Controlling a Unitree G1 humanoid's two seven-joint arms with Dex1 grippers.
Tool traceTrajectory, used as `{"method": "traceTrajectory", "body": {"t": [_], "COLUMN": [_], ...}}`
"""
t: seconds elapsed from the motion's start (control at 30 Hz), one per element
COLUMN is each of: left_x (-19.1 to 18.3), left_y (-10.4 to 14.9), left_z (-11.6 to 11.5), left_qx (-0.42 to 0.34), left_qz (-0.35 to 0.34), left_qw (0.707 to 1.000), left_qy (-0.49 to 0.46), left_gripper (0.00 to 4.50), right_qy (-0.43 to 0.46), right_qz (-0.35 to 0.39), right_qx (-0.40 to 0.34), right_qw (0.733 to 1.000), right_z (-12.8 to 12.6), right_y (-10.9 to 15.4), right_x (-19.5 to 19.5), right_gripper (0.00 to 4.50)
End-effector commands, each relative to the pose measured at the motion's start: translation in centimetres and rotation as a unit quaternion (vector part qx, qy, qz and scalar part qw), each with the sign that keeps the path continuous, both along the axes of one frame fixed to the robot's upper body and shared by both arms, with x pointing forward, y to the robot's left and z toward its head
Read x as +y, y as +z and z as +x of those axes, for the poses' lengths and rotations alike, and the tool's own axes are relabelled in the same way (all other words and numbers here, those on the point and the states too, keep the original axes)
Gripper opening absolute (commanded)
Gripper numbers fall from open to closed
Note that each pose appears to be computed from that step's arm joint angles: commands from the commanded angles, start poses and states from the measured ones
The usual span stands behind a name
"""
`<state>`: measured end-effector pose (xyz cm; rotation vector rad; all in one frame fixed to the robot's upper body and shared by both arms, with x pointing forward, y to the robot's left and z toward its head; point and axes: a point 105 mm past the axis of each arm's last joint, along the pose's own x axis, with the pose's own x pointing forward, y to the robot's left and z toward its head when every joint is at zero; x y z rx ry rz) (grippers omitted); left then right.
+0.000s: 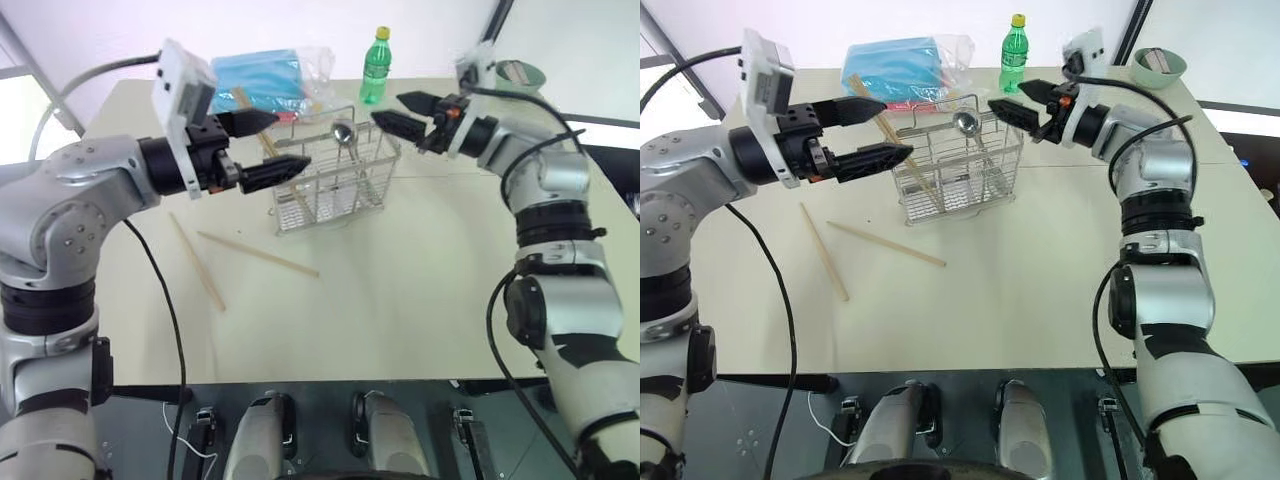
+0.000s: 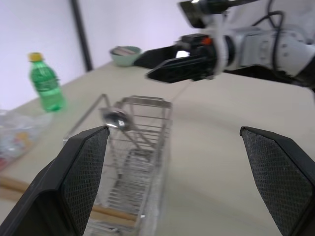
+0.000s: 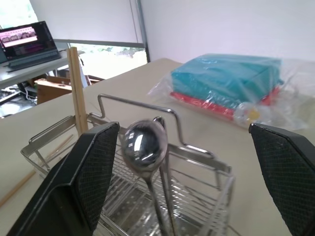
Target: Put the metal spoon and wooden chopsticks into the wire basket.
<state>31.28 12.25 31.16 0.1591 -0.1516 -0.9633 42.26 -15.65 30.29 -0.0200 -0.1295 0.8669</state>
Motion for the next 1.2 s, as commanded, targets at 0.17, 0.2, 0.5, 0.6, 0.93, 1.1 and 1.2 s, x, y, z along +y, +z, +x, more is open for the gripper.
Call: {"method": "traceTrajectory", "body": {"t": [0.17,0.2,0.5,0.6,0.93,1.1,1.2], "left_x": [5.9,6.1,13.5,13.7,12.8,13.3,13.7], "left_y": [3.1,3.0,-6.4,-8.8,-12.8,-14.3,-14.9], "left_z": [0.3,0.3,1.6,1.4,3.8,4.8,5.4], "left_qx": [0.013,0.021,0.23,0.269,0.358,0.392,0.409], "left_qz": [-0.116,-0.125,-0.238,-0.228,-0.13,-0.07,-0.043], "left_qw": [0.968,0.964,0.725,0.687,0.704,0.707,0.697], "left_qy": [0.222,0.234,0.604,0.636,0.599,0.584,0.587], "left_gripper": [4.5,4.5,4.5,4.5,4.5,4.5,4.5], "right_qy": [0.159,0.168,0.251,0.238,0.238,0.235,0.226], "right_qz": [-0.042,-0.048,-0.105,-0.097,-0.083,-0.076,-0.067], "right_qx": [-0.097,-0.093,0.001,0.006,0.009,0.009,0.01], "right_qw": [0.982,0.98,0.962,0.966,0.968,0.969,0.972], "right_z": [-8.4,-8.9,-13.6,-13.0,-12.9,-13.2,-13.2], "right_y": [7.6,7.4,1.2,0.5,0.0,-0.3,-0.4], "right_x": [-2.1,-2.1,-1.6,-1.3,-0.3,-0.2,-0.3], "right_gripper": [4.42,4.42,4.42,4.42,4.42,4.42,4.42]}}
